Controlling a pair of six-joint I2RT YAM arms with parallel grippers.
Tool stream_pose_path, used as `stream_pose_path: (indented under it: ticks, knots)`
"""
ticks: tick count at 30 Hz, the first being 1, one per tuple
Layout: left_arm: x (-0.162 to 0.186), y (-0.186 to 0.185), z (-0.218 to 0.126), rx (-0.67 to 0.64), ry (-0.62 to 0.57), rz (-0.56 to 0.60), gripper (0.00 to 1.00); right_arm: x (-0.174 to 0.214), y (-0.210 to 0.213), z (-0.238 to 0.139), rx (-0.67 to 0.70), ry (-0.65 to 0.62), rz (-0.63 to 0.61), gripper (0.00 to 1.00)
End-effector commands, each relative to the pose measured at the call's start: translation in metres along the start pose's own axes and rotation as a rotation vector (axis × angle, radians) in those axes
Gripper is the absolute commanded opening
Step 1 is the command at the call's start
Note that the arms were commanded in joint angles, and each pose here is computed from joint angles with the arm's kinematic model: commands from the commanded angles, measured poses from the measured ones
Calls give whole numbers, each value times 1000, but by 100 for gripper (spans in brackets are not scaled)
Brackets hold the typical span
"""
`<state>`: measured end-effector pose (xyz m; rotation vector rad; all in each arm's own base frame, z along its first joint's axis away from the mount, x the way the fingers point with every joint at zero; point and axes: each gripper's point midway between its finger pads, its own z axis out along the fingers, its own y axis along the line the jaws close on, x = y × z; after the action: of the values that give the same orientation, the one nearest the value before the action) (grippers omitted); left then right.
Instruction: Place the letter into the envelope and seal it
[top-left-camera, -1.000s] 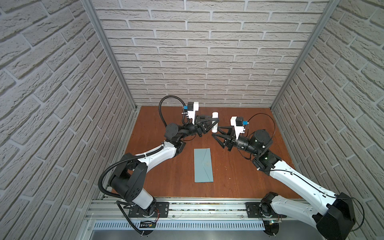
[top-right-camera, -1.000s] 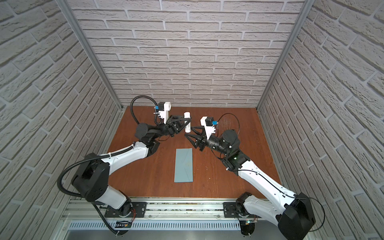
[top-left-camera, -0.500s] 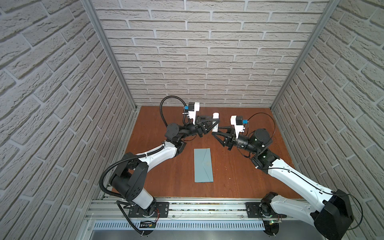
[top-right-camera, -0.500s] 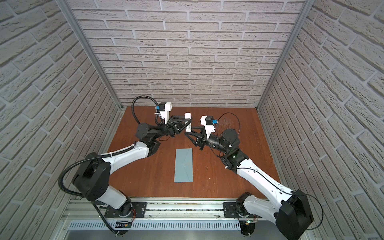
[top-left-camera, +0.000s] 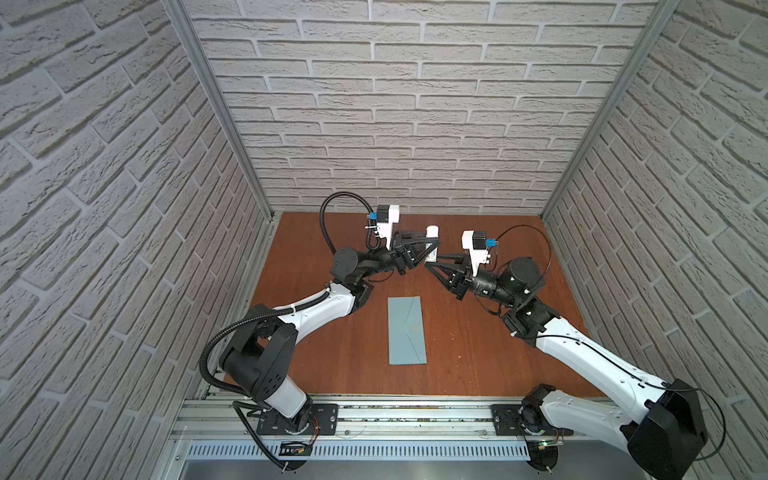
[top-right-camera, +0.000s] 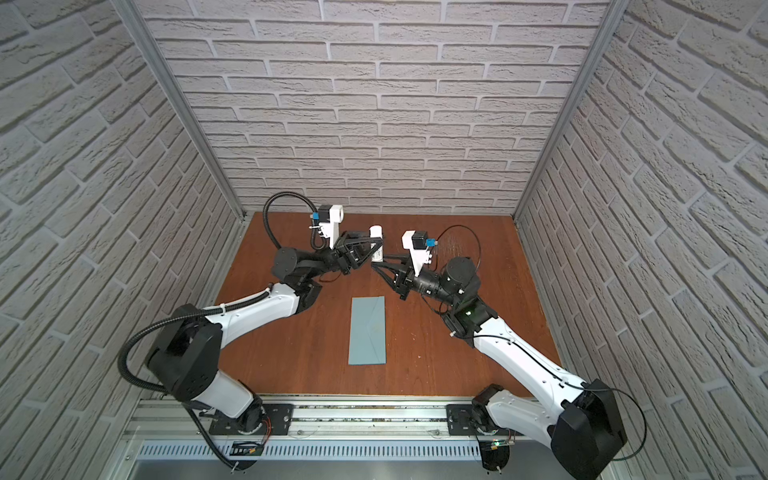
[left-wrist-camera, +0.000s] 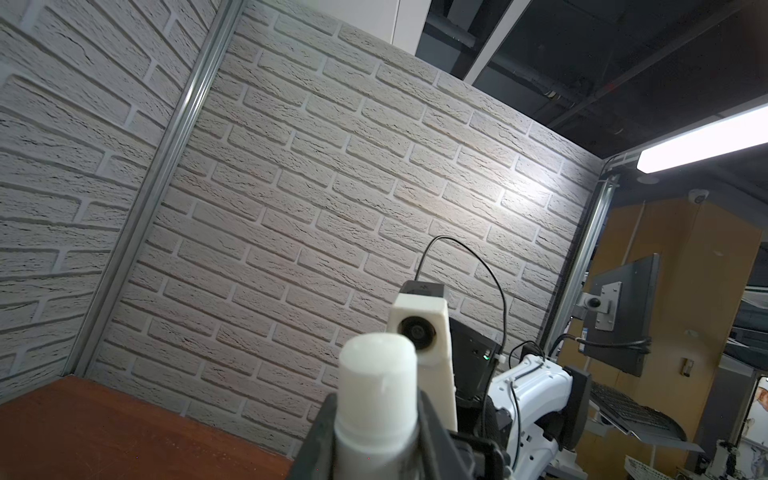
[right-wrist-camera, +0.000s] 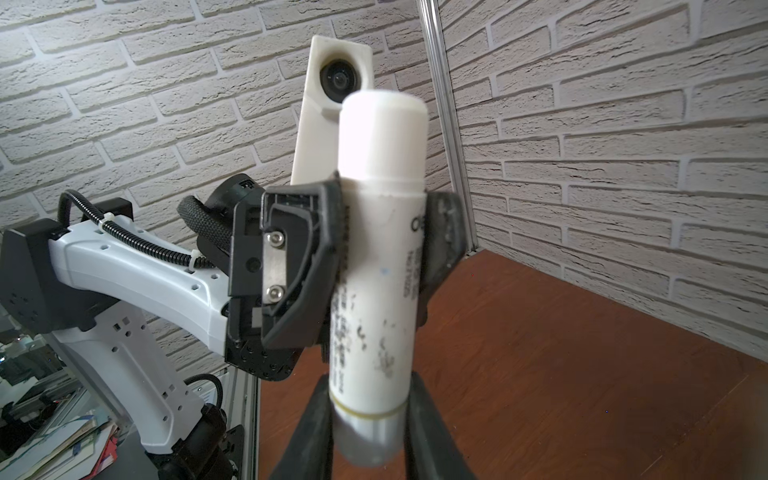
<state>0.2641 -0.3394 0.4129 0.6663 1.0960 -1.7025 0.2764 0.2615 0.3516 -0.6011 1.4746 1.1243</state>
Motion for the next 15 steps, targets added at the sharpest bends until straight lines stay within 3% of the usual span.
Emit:
stream_pose_path:
  ticks: [1, 5, 15]
  knots:
    - [-14, -3, 4, 12, -67, 53, 0, -19, 26, -2, -98, -42, -61, 15]
    - [-8, 10, 1, -65, -77, 63, 0, -31, 25, -4, -60, -74, -38, 7]
    - [7, 25, -3, -315, -6, 187, 0, -62, 20, -24, 259, -83, -122, 6]
